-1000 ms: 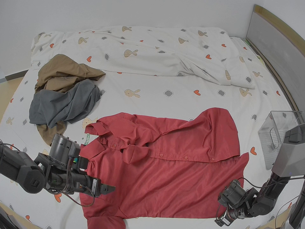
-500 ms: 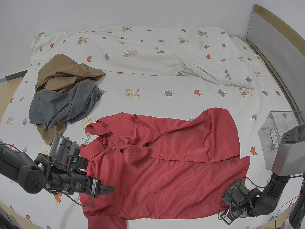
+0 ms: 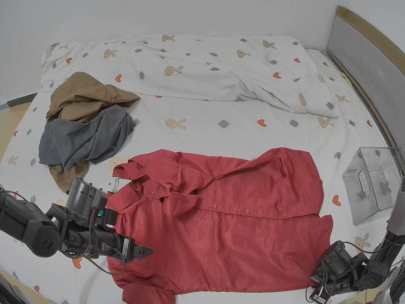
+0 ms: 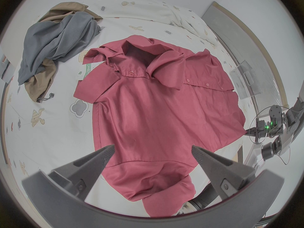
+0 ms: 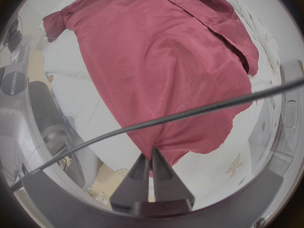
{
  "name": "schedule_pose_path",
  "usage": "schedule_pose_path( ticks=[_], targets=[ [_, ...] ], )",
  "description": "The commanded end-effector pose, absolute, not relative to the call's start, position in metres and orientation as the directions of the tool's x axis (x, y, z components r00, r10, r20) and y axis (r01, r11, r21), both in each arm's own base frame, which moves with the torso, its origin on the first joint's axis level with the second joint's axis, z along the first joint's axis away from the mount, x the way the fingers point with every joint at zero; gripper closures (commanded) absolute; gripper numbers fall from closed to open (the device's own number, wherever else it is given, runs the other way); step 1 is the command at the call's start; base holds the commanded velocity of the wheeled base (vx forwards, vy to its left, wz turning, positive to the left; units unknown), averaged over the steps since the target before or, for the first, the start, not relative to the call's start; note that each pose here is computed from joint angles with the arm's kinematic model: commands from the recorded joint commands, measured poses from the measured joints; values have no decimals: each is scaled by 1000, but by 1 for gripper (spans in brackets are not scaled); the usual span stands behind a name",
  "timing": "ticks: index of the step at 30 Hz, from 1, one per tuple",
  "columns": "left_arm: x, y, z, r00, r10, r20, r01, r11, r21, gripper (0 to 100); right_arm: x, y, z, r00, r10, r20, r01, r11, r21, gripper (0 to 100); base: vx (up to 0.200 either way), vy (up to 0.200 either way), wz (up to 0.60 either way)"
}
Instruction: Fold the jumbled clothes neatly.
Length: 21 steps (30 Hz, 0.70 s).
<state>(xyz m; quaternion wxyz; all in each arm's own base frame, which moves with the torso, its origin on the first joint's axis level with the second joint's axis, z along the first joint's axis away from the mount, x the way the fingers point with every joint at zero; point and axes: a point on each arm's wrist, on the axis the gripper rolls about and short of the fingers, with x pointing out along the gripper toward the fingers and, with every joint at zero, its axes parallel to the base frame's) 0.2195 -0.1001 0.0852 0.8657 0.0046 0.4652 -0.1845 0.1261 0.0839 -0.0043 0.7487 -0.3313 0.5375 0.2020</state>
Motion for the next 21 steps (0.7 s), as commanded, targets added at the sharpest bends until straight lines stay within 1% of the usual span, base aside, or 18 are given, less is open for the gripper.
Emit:
schedule_pose_path(
  ticks=[1, 5, 6, 12, 13, 17, 19, 20, 21],
  targets=[
    [219, -100, 85, 497, -315, -808, 323, 932, -164, 0, 121, 80, -1, 344, -42, -938, -664, 695, -275, 100, 0, 0, 0],
    [219, -100, 85, 496, -314, -809, 322, 932, -165, 0, 117, 79, -2, 333, -50, -942, -675, 684, -275, 100, 0, 0, 0],
    [220, -100, 85, 497, -315, -808, 323, 932, -164, 0, 115, 77, -2, 327, -53, -943, -687, 672, -276, 100, 0, 0, 0],
    [220, -100, 84, 496, -314, -809, 323, 932, -164, 0, 112, 75, -3, 314, -57, -948, -695, 666, -271, 100, 0, 0, 0],
    [220, -100, 85, 497, -315, -808, 323, 932, -164, 0, 112, 75, -3, 312, -51, -949, -709, 652, -269, 0, 0, 0, 0],
    [220, -100, 85, 499, -315, -808, 323, 932, -164, 0, 116, 78, 0, 325, 9, -946, -703, 671, -235, 0, 0, 0, 0],
    [219, -100, 86, 500, -316, -807, 322, 932, -165, 0, 117, 79, 1, 336, 19, -942, -700, 674, -236, 0, 0, 0, 0],
    [219, -100, 86, 501, -316, -806, 324, 932, -164, 0, 117, 79, 6, 380, 54, -924, -689, 683, -243, 0, 0, 0, 0],
    [219, -100, 86, 501, -316, -806, 324, 932, -164, 0, 117, 79, 10, 405, 74, -911, -683, 688, -248, 0, 0, 0, 0]
  ],
)
